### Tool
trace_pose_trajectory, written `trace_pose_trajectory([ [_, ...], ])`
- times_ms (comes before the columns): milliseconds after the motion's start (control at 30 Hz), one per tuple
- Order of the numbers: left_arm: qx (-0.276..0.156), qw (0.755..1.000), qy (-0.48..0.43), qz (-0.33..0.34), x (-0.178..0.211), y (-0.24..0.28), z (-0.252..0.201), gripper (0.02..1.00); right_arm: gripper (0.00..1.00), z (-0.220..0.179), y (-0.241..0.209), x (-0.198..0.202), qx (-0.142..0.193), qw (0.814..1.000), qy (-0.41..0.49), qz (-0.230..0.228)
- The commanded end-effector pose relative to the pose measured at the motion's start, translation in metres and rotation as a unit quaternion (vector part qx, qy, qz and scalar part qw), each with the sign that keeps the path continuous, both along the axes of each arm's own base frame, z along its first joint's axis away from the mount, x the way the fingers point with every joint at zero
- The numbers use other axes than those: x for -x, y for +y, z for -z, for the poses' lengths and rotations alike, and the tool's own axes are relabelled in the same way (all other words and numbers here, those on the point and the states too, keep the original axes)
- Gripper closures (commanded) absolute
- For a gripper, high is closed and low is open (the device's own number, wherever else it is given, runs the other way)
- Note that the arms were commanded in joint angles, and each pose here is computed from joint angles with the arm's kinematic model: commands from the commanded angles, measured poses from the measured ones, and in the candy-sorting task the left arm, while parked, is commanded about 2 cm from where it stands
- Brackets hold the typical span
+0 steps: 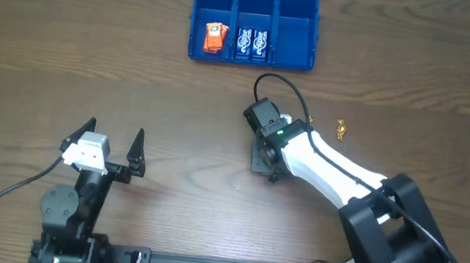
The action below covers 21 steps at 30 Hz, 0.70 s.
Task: Sort Candies Into Trays
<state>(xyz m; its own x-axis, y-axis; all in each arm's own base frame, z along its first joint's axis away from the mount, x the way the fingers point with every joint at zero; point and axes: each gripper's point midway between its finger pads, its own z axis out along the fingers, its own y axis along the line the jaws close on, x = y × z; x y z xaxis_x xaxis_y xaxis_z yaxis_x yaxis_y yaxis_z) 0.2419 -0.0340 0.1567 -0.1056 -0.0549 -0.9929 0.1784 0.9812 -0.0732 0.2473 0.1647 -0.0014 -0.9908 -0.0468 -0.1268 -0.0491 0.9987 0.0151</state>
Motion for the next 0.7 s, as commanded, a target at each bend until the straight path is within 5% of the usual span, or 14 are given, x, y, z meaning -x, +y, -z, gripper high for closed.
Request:
trace_pose_trajectory([
  [33, -0.007, 1.000, 0.021, 0.011, 0.001, -0.004, 0.016, 0.020, 0.849, 0.003, -0.001, 0.001, 0.004, 1.000, 0.001, 0.001],
  [133, -0.007, 1.000, 0.021, 0.011, 0.001, -0.004, 0.016, 0.020, 0.965, 0.002, 0.000, 0.000, 0.003, 1.000, 0.000, 0.001],
  [300, -0.007, 1.000, 0.021, 0.011, 0.001, -0.004, 0.016, 0.020, 0.965, -0.022, 0.008, -0.011, -0.020, 0.999, -0.032, 0.001],
  [433, -0.007, 1.000, 0.021, 0.011, 0.001, -0.004, 0.016, 0.020, 0.965, -0.105, 0.001, -0.039, -0.040, 0.990, -0.135, 0.022],
  [567, -0.007, 1.000, 0.021, 0.011, 0.001, -0.004, 0.016, 0.020, 0.965, -0.194, -0.029, -0.073, 0.020, 0.973, -0.222, 0.064],
  [700, -0.007, 1.000, 0.021, 0.011, 0.001, -0.004, 0.016, 0.020, 0.965, -0.262, -0.031, -0.136, 0.030, 0.952, -0.297, 0.062],
])
